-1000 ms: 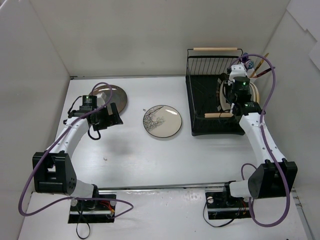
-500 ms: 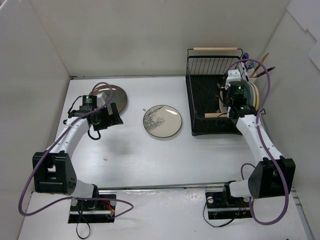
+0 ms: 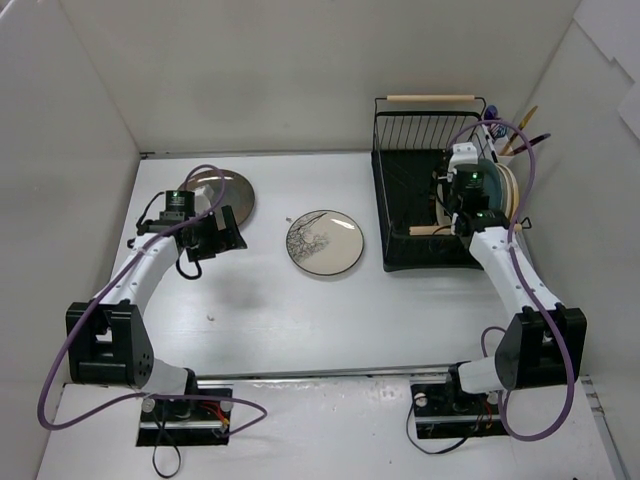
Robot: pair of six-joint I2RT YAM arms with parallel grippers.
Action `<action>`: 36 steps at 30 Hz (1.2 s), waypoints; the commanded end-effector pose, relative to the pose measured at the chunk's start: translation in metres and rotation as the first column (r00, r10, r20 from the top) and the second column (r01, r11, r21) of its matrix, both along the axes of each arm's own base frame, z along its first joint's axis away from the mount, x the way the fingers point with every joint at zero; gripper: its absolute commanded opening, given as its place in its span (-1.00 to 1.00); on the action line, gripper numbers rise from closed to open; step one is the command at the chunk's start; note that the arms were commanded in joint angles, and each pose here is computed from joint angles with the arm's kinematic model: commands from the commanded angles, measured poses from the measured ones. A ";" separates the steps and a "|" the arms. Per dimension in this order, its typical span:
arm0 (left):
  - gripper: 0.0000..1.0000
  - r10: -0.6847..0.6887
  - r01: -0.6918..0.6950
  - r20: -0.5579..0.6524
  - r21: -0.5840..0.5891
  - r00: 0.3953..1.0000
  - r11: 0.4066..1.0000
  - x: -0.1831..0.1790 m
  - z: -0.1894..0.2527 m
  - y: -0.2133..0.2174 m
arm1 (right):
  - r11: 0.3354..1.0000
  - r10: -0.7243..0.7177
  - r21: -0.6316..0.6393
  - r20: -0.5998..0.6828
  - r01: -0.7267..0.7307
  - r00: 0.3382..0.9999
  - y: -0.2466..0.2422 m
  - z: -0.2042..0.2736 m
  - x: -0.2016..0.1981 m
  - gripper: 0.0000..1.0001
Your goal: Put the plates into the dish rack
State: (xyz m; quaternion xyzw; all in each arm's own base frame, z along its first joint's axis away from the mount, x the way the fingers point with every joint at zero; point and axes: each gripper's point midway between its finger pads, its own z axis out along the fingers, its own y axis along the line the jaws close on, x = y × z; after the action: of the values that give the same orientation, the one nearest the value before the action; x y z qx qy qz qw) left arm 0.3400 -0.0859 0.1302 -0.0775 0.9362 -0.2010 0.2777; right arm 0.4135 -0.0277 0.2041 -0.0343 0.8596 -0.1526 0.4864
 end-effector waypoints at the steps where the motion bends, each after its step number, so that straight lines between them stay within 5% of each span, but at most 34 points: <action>1: 0.81 -0.017 0.018 0.069 -0.012 0.997 1.000 0.012 0.017 -0.005 | 0.998 -0.050 0.031 0.153 0.046 0.987 -0.002 0.038 0.017 -0.97; 15: 0.81 -0.020 0.021 0.074 -0.016 0.997 1.000 0.012 0.020 -0.006 | 0.995 -0.096 0.045 0.190 0.089 0.977 -0.008 0.058 0.015 -0.01; 27: 0.81 -0.035 0.038 0.080 -0.044 0.996 0.998 0.012 0.020 -0.011 | 0.998 -0.023 0.070 0.312 0.002 0.950 0.005 0.124 0.003 0.26; 36: 0.76 -0.089 0.103 0.082 -0.180 0.993 0.978 0.012 0.015 -0.047 | 0.929 0.180 0.231 0.405 -0.290 0.896 0.063 0.170 -0.014 0.36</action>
State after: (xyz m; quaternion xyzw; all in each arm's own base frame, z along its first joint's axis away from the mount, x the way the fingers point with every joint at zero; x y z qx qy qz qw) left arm 0.3406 -0.1075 0.1288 -0.0731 0.9258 -0.2535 0.2708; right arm 0.4068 0.0045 0.3358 -0.0165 0.7830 -0.0538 0.6195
